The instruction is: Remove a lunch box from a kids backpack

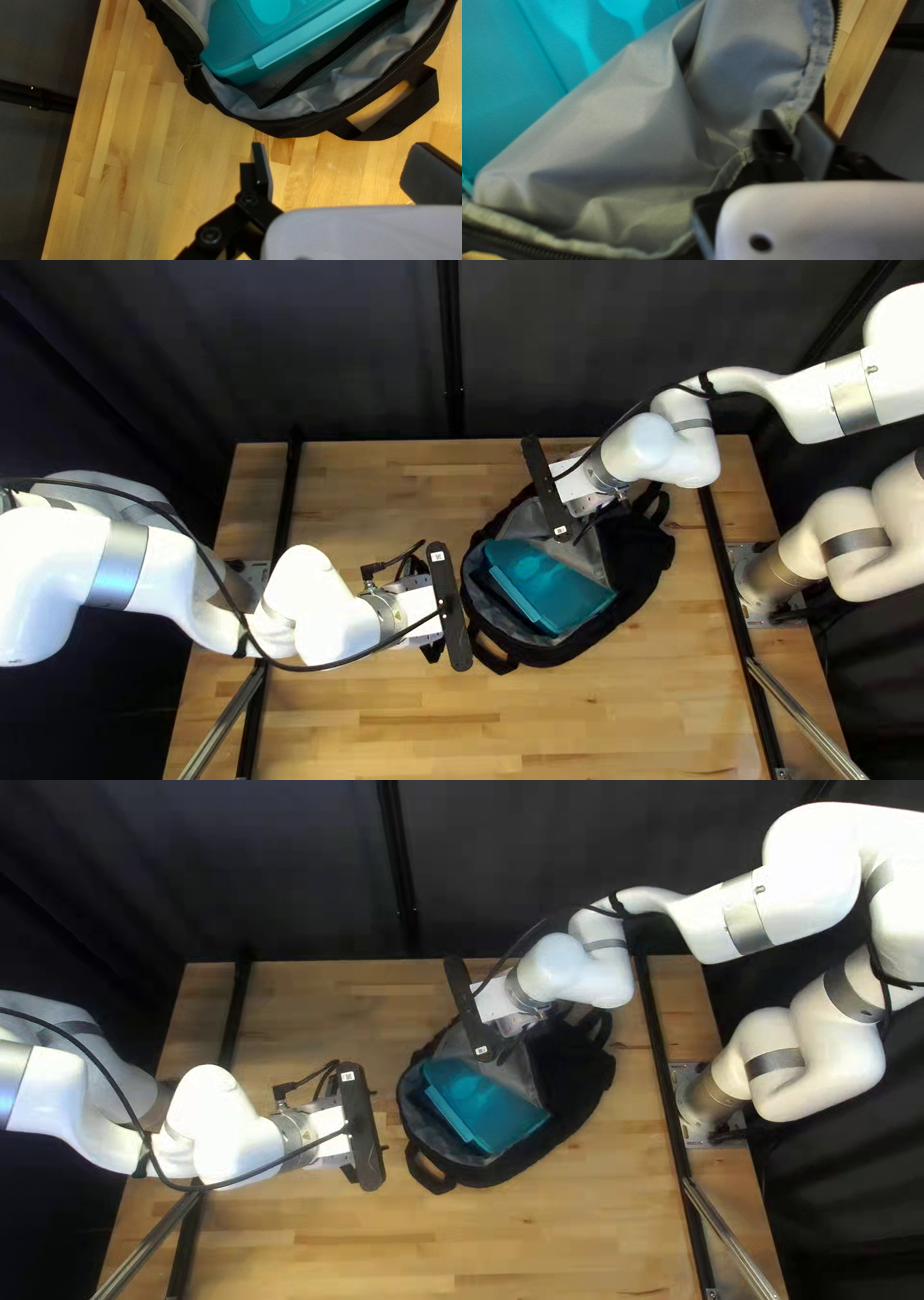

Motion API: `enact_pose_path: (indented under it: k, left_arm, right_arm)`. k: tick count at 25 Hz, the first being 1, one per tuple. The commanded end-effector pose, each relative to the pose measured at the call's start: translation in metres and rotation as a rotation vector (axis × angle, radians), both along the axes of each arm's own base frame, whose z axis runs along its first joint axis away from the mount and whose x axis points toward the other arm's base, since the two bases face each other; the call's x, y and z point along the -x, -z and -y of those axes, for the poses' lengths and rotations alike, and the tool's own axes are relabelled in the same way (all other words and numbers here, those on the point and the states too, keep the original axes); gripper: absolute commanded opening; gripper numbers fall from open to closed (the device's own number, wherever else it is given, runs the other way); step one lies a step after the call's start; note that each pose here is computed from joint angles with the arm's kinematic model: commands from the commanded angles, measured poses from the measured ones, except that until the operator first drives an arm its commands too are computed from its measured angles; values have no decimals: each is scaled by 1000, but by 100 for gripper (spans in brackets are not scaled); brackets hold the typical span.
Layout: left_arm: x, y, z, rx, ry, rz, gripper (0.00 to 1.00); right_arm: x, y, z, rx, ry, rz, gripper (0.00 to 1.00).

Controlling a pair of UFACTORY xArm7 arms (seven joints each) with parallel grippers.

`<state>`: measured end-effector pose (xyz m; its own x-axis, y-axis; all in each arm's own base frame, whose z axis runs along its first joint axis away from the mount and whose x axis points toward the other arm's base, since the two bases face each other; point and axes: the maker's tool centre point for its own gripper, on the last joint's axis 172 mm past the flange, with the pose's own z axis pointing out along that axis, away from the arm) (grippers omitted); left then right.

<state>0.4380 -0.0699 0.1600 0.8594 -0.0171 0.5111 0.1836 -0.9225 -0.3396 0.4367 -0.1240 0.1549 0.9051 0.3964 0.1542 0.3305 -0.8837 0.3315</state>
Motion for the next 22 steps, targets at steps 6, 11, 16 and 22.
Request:
enact_pose_path:
  k: [6,11,16,22]
  left_arm:
    - [0,0,0,0,0,0,100]
    - [0,0,0,0,0,0,100]
    - [-3,-4,-1,-8,16,8,100]
    - [-16,5,-15,-119,155,77,100]
  right_arm:
    - [2,-2,-4,-2,-3,3,0]
    - [2,-2,-4,-2,-3,3,0]
    - [2,-2,-4,-2,-3,3,0]
    - [2,-2,-4,-2,-3,3,0]
